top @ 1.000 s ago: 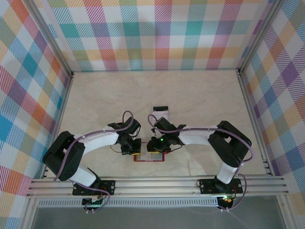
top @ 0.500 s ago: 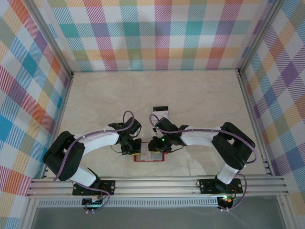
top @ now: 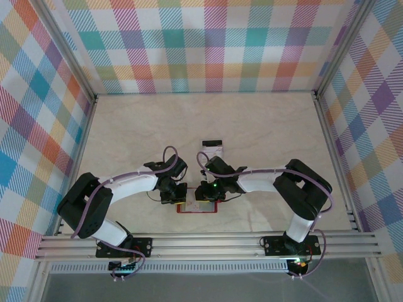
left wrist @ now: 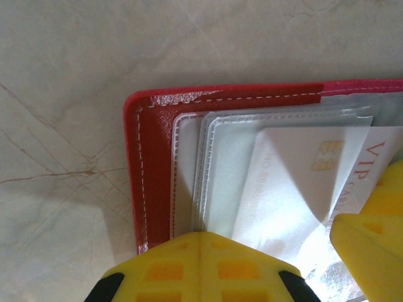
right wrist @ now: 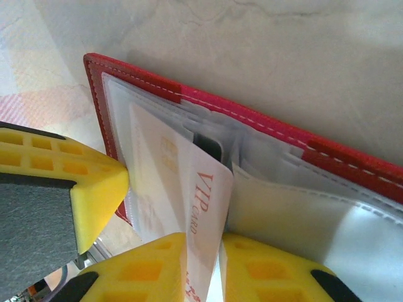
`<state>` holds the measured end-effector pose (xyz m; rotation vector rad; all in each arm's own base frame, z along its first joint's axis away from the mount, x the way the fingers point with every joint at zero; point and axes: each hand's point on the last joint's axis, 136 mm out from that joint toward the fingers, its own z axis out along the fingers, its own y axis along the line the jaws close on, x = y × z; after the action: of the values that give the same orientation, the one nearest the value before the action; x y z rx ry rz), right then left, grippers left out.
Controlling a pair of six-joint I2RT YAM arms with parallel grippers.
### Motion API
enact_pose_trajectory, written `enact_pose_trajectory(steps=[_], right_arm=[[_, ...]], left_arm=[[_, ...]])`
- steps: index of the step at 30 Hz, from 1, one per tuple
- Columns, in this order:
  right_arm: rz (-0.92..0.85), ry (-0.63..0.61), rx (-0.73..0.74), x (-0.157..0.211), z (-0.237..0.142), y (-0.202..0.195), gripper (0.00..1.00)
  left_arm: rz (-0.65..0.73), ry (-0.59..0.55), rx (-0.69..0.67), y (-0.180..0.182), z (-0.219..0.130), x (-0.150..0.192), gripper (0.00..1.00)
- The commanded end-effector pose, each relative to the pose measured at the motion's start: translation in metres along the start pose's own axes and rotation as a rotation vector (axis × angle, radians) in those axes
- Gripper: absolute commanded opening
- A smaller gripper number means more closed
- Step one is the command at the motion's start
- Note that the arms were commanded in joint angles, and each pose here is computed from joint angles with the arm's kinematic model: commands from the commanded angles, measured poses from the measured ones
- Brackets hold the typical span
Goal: Take the credit cards out of the card holder
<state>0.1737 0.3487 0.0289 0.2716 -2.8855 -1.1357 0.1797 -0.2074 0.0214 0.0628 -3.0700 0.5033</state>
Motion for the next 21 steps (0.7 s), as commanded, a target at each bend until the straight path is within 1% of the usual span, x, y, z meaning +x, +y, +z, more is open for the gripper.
enact_pose_trajectory(steps=[1, 6, 10, 17, 21], right_arm=[[0.001, 0.004, -0.045, -0.001, 0.003, 0.005, 0.21], [0.013, 0.001, -0.042, 0.000, 0.004, 0.002, 0.15], [0.022, -0.016, -0.002, 0.000, -0.003, -0.006, 0.10], [0.033, -0.064, 0.114, 0.000, -0.032, -0.026, 0.08], [0.019, -0.090, 0.147, -0.002, -0.052, -0.030, 0.06]], left_arm=[[-0.018, 0.047, -0.107, 0.022, 0.010, 0.013, 0.03], [-0.021, 0.045, -0.111, 0.023, 0.010, 0.014, 0.03], [-0.020, 0.048, -0.115, 0.024, 0.011, 0.015, 0.03], [-0.015, 0.044, -0.119, 0.024, 0.012, 0.013, 0.03], [-0.012, 0.038, -0.104, 0.018, 0.012, 0.008, 0.03]])
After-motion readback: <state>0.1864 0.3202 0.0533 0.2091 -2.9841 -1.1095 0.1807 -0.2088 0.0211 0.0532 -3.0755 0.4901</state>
